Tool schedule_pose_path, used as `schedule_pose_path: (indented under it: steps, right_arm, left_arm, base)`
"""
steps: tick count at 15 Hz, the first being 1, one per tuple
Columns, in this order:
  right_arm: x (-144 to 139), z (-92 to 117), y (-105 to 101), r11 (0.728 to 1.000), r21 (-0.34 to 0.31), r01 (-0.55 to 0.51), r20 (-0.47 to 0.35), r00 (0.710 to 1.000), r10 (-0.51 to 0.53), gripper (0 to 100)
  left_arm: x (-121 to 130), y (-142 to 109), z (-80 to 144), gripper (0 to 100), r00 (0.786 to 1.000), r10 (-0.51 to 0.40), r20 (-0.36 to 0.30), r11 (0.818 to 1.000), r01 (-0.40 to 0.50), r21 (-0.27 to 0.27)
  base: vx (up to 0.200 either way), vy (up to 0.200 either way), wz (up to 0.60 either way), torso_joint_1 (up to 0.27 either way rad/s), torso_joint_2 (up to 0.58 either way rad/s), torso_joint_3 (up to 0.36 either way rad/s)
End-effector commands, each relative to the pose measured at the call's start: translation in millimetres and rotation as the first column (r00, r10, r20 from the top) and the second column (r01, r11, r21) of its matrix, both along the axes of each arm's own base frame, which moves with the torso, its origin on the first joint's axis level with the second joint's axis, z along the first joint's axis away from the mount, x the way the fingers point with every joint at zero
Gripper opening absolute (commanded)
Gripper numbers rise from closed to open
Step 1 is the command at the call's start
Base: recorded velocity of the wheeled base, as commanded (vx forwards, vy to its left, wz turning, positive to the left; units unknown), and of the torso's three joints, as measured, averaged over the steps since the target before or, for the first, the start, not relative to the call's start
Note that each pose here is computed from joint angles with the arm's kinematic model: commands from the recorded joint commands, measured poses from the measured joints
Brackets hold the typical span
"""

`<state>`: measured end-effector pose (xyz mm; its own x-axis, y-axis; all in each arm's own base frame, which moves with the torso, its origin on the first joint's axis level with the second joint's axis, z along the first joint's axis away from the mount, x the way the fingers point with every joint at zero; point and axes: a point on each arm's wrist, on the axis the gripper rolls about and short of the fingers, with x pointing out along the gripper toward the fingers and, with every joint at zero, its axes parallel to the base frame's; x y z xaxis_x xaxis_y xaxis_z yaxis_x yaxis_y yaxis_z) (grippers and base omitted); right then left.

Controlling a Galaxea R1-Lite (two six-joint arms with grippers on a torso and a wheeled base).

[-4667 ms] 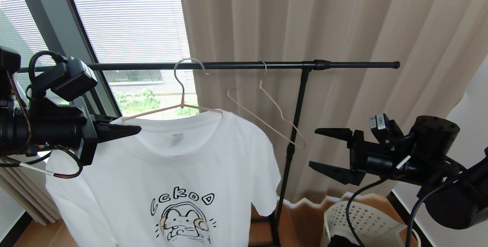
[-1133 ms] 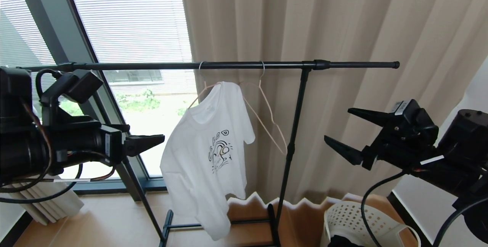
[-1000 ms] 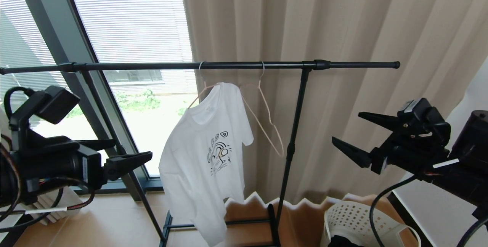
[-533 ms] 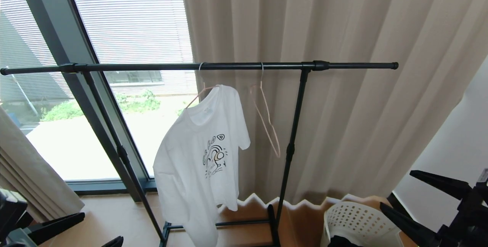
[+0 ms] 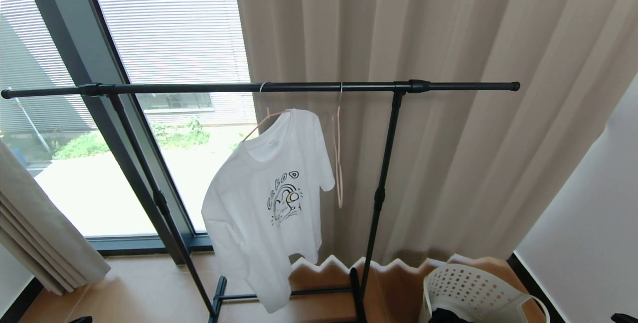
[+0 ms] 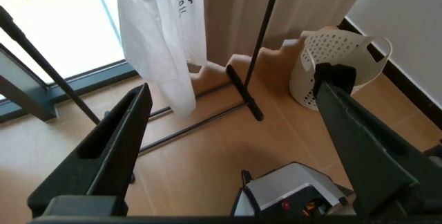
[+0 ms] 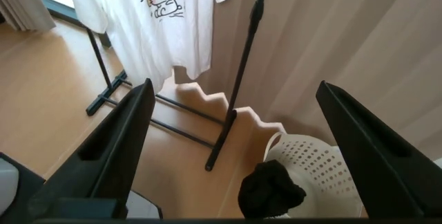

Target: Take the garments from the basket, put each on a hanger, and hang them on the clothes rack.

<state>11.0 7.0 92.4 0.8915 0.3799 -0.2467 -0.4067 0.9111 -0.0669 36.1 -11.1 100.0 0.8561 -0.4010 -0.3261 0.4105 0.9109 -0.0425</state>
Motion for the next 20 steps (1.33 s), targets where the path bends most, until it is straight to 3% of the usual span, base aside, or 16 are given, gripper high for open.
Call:
schedule_pose_path:
  steps: [1, 6, 8, 10, 13, 14, 16, 18, 19, 20]
  right_arm:
    - [-21.8, -9.6, -4.8, 0.998, 0.024, 0.066, 0.140, 0.988, -0.069, 100]
    - [-24.3, -10.3, -5.8, 0.990, 0.034, 0.140, 0.168, 0.975, -0.144, 100]
    - [-26.2, -10.2, -6.0, 0.988, 0.048, 0.147, 0.193, 0.969, -0.154, 100]
    - [-26.3, -10.4, -5.8, 0.985, 0.052, 0.167, 0.191, 0.966, -0.174, 100]
    - [-26.3, -9.9, -6.0, 0.983, 0.053, 0.174, 0.196, 0.964, -0.181, 100]
    - [-26.3, -9.8, -6.0, 0.983, 0.053, 0.174, 0.197, 0.963, -0.181, 100]
    - [-26.2, -9.8, -6.1, 0.982, 0.053, 0.180, 0.197, 0.962, -0.187, 100]
    - [-26.2, -9.8, -6.1, 0.982, 0.053, 0.180, 0.197, 0.962, -0.187, 100]
    - [-26.2, -9.8, -6.1, 0.982, 0.053, 0.180, 0.197, 0.962, -0.187, 100]
    - [-26.2, -9.9, -6.1, 0.982, 0.052, 0.180, 0.196, 0.963, -0.187, 100]
  left_arm:
    - [-17.4, 2.3, -5.2, 100, 0.998, 0.004, 0.057, 1.000, -0.004, -0.004]
    - [-27.2, 4.0, -10.0, 100, 0.995, 0.055, 0.084, 0.998, -0.054, -0.013]
    - [-31.8, 4.4, -9.6, 100, 0.988, 0.075, 0.135, 0.997, -0.073, -0.019]
    - [-36.9, 4.7, -9.5, 100, 0.967, 0.159, 0.197, 0.987, -0.157, -0.026]
    - [-50.4, 2.3, -10.7, 100, 0.896, 0.279, 0.345, 0.959, -0.275, -0.063]
    - [-51.3, 2.2, -10.8, 100, 0.892, 0.281, 0.353, 0.959, -0.276, -0.067]
    - [-51.2, 2.3, -10.2, 100, 0.893, 0.301, 0.336, 0.954, -0.277, -0.117]
    - [-50.7, 3.2, -10.0, 100, 0.912, 0.252, 0.325, 0.967, -0.226, -0.117]
    - [-48.2, 4.2, -9.4, 100, 0.935, 0.208, 0.287, 0.975, -0.176, -0.134]
    - [-48.1, 4.0, -9.6, 100, 0.932, 0.226, 0.284, 0.971, -0.195, -0.136]
  base:
    - [0.000, 0.000, 0.00, 0.000, 0.00, 0.000]
    - [0.000, 0.000, 0.00, 0.000, 0.00, 0.000]
    - [0.000, 0.000, 0.00, 0.000, 0.00, 0.000]
    - [0.000, 0.000, 0.00, 0.000, 0.00, 0.000]
    - [0.000, 0.000, 0.00, 0.000, 0.00, 0.000]
    - [0.000, 0.000, 0.00, 0.000, 0.00, 0.000]
    - [0.000, 0.000, 0.00, 0.000, 0.00, 0.000]
    - [0.000, 0.000, 0.00, 0.000, 0.00, 0.000]
    - [0.000, 0.000, 0.00, 0.000, 0.00, 0.000]
    - [0.000, 0.000, 0.00, 0.000, 0.00, 0.000]
